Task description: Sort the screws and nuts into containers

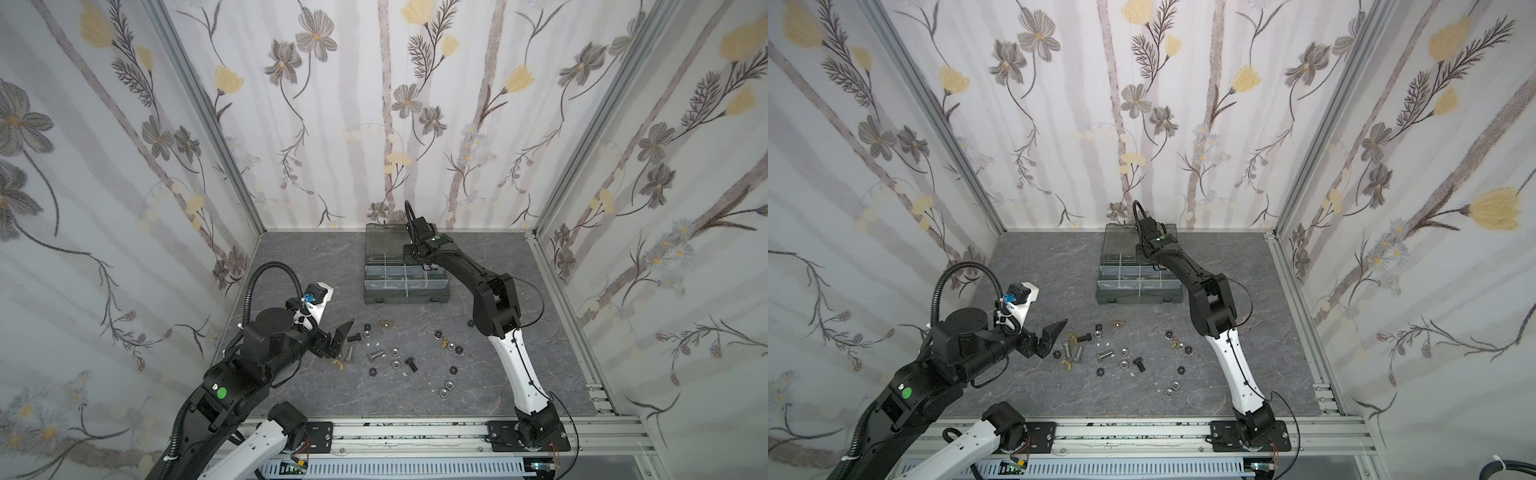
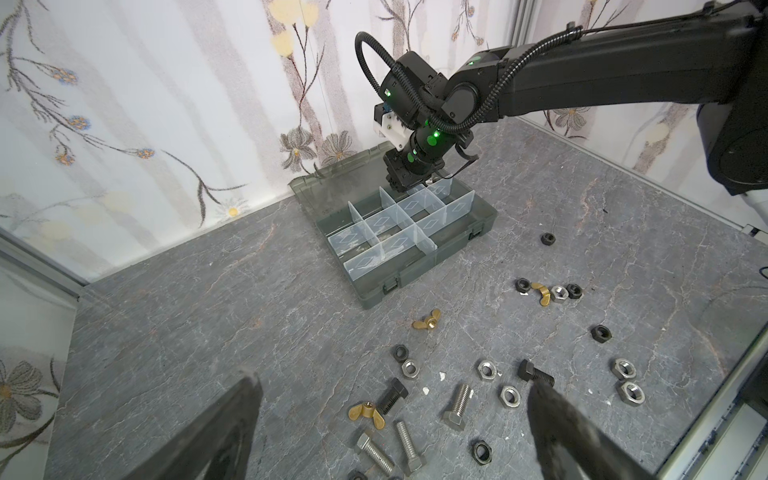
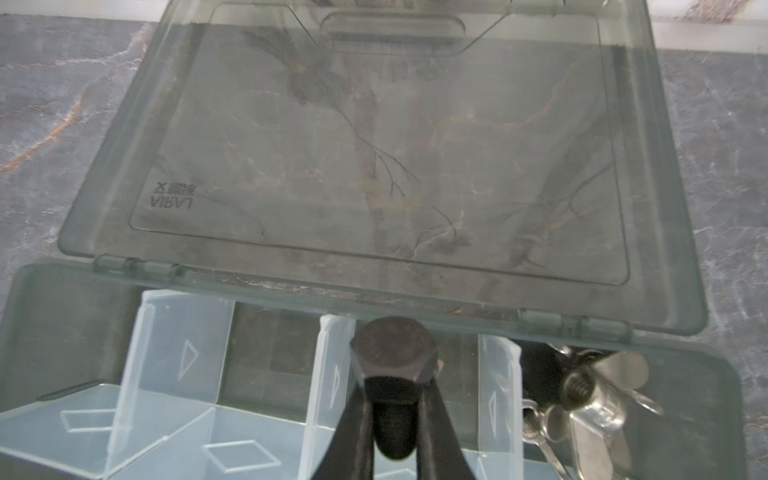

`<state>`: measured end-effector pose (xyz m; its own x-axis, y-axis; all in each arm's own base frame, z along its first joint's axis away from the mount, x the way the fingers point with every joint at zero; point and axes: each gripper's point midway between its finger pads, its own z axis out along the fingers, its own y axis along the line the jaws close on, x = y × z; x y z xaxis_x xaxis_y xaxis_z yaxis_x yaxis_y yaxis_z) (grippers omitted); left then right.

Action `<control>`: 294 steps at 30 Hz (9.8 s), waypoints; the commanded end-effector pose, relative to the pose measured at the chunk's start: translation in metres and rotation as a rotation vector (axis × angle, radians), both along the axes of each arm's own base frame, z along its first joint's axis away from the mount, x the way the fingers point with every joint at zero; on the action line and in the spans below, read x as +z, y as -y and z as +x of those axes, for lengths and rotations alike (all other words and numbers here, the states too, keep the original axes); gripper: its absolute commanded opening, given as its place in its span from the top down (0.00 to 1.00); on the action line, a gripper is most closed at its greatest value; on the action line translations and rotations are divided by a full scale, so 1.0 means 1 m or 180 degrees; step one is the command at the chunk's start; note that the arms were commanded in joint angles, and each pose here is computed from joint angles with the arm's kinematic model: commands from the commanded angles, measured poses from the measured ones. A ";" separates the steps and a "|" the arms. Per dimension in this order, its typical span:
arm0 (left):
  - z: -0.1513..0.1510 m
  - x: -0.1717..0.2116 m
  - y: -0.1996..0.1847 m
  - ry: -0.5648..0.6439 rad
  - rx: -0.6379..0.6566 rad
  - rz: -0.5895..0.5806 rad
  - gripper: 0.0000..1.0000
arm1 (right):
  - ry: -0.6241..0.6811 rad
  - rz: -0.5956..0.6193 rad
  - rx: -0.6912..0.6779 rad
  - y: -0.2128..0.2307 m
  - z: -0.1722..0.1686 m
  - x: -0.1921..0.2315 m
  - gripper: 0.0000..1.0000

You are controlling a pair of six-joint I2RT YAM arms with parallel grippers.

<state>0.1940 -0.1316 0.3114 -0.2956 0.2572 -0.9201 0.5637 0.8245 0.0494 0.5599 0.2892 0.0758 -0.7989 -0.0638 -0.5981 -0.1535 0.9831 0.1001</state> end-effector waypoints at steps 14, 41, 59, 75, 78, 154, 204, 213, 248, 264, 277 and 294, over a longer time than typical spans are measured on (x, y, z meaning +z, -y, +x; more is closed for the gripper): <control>0.003 0.008 0.004 0.0101 -0.0038 -0.0064 0.00 | -0.0009 -0.0074 -0.0032 0.007 -0.007 0.016 0.78; -0.011 0.025 -0.002 0.0268 -0.0077 -0.0244 0.00 | -0.0857 -0.0112 0.0967 -0.016 -0.322 0.012 0.53; -0.013 0.025 0.000 0.0256 -0.0117 -0.0298 0.00 | -0.1259 -0.0413 0.1007 -0.016 -0.391 -0.055 0.53; -0.015 0.023 0.001 0.0265 -0.0158 -0.0319 0.00 | -0.1314 -0.0551 0.0894 -0.007 -0.379 -0.078 0.86; -0.015 0.024 0.001 0.0264 -0.0149 -0.0322 0.00 | -0.1279 -0.0503 0.0859 -0.005 -0.371 -0.072 0.89; 0.003 -0.005 -0.013 0.0145 0.0360 -0.0550 0.00 | 0.0045 0.0001 0.1116 -0.061 -0.120 0.056 0.41; 0.003 -0.008 -0.003 -0.0008 0.0247 -0.0543 0.00 | -0.0458 -0.0709 0.3766 -0.175 -0.295 -0.066 0.77; 0.003 -0.008 -0.004 -0.0004 0.0261 -0.0551 0.00 | -0.0367 -0.0386 0.3522 -0.166 -0.278 -0.043 0.90; 0.003 -0.003 -0.006 0.0043 0.0260 -0.0496 0.00 | 0.0860 -0.0086 0.0909 0.011 -0.029 0.079 0.96; 0.005 -0.004 -0.008 0.0037 0.0312 -0.0488 0.00 | 0.0526 -0.0214 0.0849 0.010 -0.010 0.016 0.95; 0.007 -0.006 -0.008 0.0019 0.0344 -0.0467 0.00 | 0.0456 -0.0249 0.0873 0.013 -0.016 0.007 0.81; 0.009 -0.006 -0.011 0.0033 0.0407 -0.0469 0.00 | 0.0451 -0.0198 0.0884 0.015 -0.025 0.027 0.64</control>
